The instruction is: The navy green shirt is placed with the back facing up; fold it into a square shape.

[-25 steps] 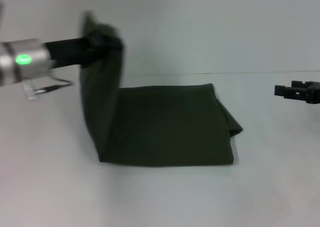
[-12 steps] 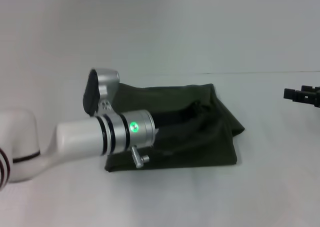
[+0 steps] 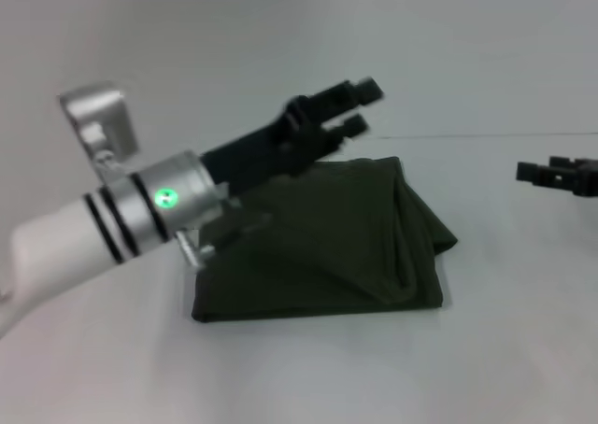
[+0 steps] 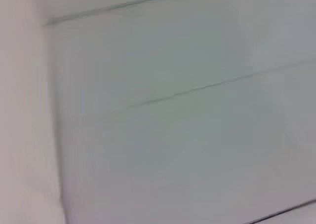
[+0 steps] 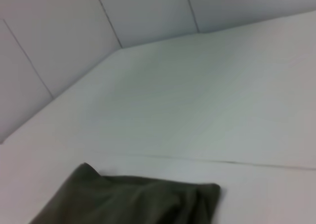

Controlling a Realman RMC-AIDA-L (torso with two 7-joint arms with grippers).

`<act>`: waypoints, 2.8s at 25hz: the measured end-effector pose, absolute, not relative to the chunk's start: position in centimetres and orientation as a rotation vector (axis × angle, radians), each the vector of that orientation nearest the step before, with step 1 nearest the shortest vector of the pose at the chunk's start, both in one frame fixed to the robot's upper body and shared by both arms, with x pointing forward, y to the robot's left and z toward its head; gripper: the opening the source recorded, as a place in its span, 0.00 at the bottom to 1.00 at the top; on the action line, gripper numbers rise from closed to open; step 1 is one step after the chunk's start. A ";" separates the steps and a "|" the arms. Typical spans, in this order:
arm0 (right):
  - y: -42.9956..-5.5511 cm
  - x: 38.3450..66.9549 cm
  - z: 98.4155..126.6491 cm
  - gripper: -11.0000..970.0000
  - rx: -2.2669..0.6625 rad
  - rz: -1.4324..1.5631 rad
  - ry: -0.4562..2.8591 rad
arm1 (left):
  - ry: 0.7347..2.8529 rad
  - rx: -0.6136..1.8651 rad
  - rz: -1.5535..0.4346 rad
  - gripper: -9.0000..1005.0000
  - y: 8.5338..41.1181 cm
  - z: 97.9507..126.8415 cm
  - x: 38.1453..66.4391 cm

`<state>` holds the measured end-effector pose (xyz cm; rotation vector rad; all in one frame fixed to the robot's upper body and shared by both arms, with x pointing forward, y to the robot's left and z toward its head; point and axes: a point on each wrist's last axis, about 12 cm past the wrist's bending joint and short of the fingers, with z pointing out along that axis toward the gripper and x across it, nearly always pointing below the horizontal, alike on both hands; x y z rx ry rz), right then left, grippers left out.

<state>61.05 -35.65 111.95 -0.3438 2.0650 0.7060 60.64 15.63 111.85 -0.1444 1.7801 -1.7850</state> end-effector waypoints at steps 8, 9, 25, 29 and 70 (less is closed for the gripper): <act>-30.7 62.7 113.6 0.81 -0.575 0.816 2.040 | 1.721 -0.034 -1.347 0.73 21.8 109.9 59.9; -30.1 63.0 113.9 0.81 -0.585 0.835 2.050 | 1.724 -0.037 -1.311 0.75 22.4 109.7 59.8; -22.7 68.7 118.7 0.78 -0.506 0.693 2.505 | 1.670 -0.111 -1.153 0.89 27.0 110.2 59.8; -22.3 68.2 117.0 0.78 -0.459 0.707 2.552 | 1.667 -0.102 -1.130 0.89 27.4 110.4 59.9; -17.8 67.0 110.6 0.73 -0.275 0.649 2.537 | 1.814 0.742 -0.727 0.89 31.7 110.5 56.1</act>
